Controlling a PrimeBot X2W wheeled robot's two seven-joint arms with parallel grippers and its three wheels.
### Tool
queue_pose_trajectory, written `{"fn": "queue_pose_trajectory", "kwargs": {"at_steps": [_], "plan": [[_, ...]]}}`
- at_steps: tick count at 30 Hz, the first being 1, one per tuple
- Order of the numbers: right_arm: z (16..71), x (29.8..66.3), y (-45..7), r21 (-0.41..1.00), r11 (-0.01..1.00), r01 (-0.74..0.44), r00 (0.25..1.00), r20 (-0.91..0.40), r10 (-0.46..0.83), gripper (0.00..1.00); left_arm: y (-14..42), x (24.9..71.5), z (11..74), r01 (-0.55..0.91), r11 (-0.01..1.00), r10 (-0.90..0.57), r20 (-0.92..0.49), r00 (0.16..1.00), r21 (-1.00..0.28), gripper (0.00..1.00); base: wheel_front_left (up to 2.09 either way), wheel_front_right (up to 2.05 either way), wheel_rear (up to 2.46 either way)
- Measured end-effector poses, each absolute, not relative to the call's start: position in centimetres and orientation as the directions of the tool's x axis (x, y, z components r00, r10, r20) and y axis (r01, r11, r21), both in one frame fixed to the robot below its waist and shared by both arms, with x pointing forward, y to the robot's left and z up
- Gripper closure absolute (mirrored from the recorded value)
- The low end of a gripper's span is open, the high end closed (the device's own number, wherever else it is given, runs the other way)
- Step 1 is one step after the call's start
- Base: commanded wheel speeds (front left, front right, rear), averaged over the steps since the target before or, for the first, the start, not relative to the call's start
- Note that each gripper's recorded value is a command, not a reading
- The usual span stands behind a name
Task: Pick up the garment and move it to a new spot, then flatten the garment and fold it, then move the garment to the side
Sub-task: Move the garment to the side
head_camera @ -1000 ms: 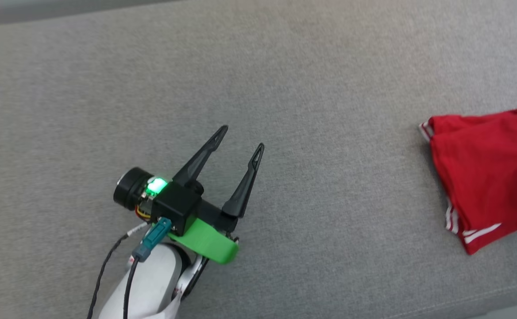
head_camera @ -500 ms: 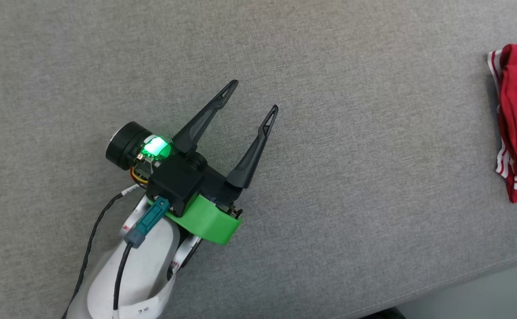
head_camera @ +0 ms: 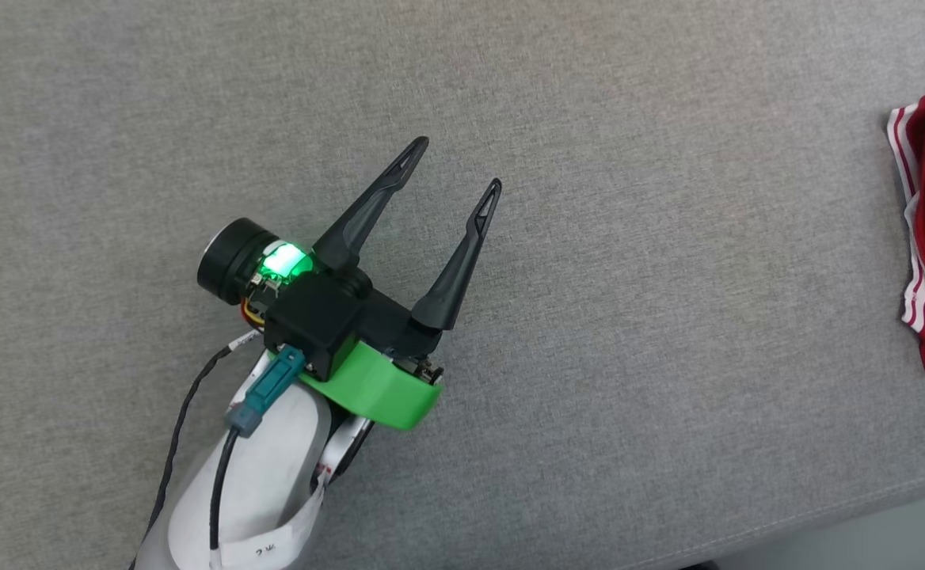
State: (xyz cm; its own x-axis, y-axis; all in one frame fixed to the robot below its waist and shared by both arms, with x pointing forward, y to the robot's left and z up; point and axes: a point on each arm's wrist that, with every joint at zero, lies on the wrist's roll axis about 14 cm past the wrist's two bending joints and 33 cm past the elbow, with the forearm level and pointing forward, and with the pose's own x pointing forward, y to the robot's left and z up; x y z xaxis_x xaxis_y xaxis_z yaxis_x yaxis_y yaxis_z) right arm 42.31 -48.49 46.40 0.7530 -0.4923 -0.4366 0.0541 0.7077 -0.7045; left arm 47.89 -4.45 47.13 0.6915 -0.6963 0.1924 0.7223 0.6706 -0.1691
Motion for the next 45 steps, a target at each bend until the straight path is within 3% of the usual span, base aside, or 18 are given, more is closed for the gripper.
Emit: {"fn": "queue_pose_trajectory", "kwargs": {"at_steps": [6,13,18,34,45], "plan": [[49.8,44.0,-46.1,-0.684,0.724,0.086,0.836,-0.345,-0.426,0.00,-3.0,47.3,48.6,0.676,0.712,-0.648,0.192,0.737,-0.188,0.00,0.00,0.00,0.00],[53.6,45.4,-39.9,-0.590,0.804,0.072,0.943,-0.223,-0.249,0.00,0.8,46.1,49.4,0.573,0.798,-0.553,0.153,0.819,-0.187,0.00,0.00,0.00,0.00],[55.5,45.2,-34.3,-0.435,0.899,0.049,0.988,-0.112,-0.108,0.00,4.2,44.4,49.6,0.481,0.859,-0.467,0.115,0.877,-0.175,0.00,0.00,0.00,0.00],[56.5,40.3,-21.3,-0.086,0.987,-0.135,0.974,0.169,0.148,0.00,13.7,38.4,52.6,0.212,0.969,-0.193,0.148,0.970,-0.129,0.00,0.00,0.00,0.00],[53.0,36.9,-16.5,0.063,0.980,-0.187,0.974,0.144,0.176,0.00,15.7,35.3,52.5,0.141,0.988,-0.130,0.142,0.981,-0.068,0.00,0.00,0.00,0.00]]}}
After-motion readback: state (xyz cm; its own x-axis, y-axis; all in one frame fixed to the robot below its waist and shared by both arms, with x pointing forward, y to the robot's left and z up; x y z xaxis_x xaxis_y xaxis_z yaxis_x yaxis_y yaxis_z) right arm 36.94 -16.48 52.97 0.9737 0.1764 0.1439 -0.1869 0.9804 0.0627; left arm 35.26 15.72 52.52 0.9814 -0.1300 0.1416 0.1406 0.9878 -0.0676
